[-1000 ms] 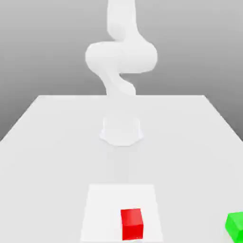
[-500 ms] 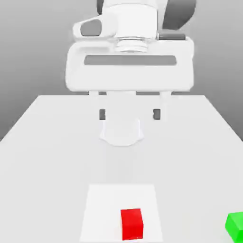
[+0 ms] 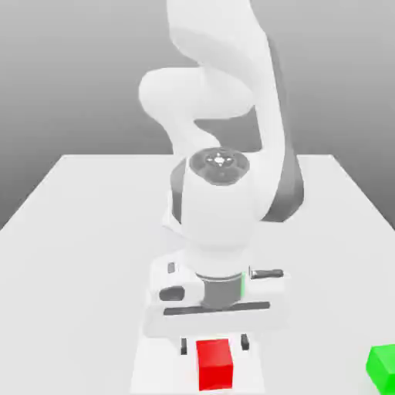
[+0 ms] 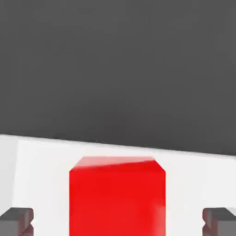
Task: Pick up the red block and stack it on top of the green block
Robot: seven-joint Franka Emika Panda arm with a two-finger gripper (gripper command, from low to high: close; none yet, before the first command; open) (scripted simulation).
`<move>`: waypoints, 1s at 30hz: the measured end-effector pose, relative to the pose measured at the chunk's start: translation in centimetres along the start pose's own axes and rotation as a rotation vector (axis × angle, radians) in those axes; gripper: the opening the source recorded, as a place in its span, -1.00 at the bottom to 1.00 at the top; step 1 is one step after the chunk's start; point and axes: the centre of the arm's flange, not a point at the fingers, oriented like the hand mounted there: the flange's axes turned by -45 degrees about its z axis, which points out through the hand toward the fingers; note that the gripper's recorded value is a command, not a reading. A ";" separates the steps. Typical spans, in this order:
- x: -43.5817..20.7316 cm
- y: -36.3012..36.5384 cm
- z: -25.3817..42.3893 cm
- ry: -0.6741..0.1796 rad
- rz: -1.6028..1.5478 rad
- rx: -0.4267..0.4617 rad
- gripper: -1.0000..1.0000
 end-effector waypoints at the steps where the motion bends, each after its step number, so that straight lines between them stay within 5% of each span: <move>1: 0.0 0.0 0.0 0.000 0.000 0.000 -1.00; 12: 0.1 -0.2 -5.5 -0.001 -0.003 0.000 -1.00; 24: 2.5 -25.2 -9.3 -0.003 -0.243 0.001 -1.00; 28: 2.3 -27.1 -4.6 0.000 -0.258 0.002 -1.00; 29: 2.2 -27.1 -3.7 0.000 -0.258 0.002 1.00; 30: 2.2 -27.1 -3.7 0.000 -0.258 0.002 1.00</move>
